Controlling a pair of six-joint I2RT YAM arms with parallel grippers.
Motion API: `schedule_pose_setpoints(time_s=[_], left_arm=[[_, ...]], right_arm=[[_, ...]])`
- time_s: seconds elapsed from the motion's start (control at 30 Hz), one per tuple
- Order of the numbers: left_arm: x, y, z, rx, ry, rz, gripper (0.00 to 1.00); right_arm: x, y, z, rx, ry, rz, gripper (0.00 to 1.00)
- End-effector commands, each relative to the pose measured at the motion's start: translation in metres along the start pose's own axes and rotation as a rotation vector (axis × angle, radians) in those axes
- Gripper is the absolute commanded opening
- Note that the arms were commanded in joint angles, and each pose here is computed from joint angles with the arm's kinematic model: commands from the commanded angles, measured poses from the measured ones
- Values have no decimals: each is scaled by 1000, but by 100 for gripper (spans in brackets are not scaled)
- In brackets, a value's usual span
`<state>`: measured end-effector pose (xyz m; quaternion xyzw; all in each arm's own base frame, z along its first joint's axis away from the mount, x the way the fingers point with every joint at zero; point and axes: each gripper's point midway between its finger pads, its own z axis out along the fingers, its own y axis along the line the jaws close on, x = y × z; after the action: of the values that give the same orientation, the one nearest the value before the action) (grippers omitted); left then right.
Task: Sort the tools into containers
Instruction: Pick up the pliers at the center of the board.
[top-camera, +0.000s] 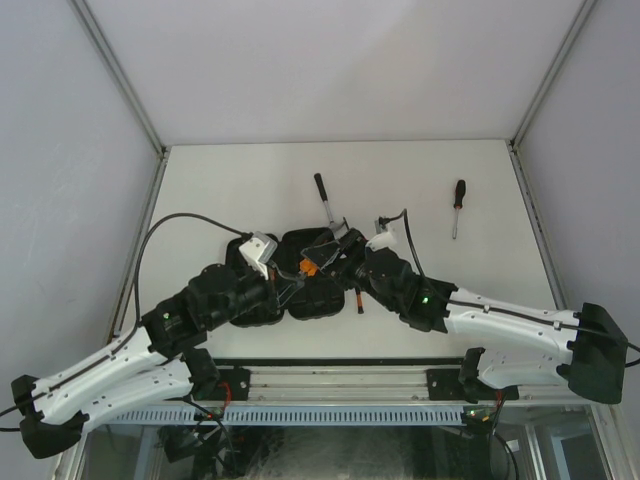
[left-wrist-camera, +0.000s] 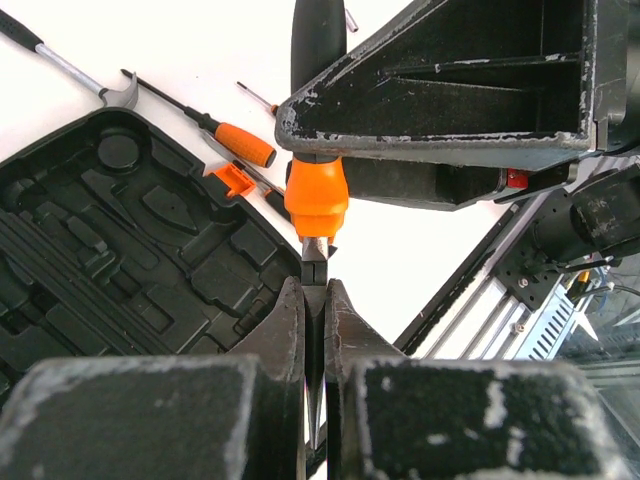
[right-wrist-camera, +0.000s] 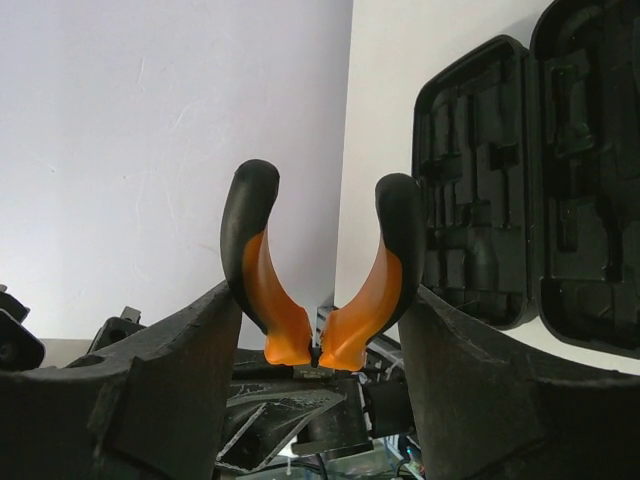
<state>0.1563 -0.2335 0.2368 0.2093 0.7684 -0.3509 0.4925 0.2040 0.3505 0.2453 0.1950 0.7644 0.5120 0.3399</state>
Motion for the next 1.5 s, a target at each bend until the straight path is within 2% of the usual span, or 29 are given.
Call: schedule_pose_setpoints(time_s=[0.0,0.17,0.27,0.47,0.63,0.93,1.1,1.17,1.27,1.37,1.47], left_arm=[[-10,-7,3,33,-49,3,0],[-13,4,4,-33,-60,-24,0],[-14,5,6,-49,-56,-39,0],[-14,6,10,-60,-52,-44,0],[-15,8,10,-76,-56,-51,0],[-13,8,11,-74,-52,-50,0],[-12,6,9,-57,-48,-29,0],[-12,6,8,-49,-48,-21,5],[-14,8,5,-56,-63,-21,27],[-15,10,1,-66,-77,-25,44],[-15,13,-2,-77,-87,-32,50]], right_arm=[[-2,36,-3,-95,22,61,61],[-1,34,-2,-79,10,82,71],[1,32,-1,-72,4,100,72],[5,30,2,-60,-4,127,59],[9,31,4,-63,9,140,54],[13,26,8,-49,18,142,39],[15,25,11,-51,31,138,26],[15,25,10,-52,32,133,18],[11,25,8,-49,24,115,10],[3,20,5,-40,-5,100,2],[-4,12,3,-19,-30,73,0]])
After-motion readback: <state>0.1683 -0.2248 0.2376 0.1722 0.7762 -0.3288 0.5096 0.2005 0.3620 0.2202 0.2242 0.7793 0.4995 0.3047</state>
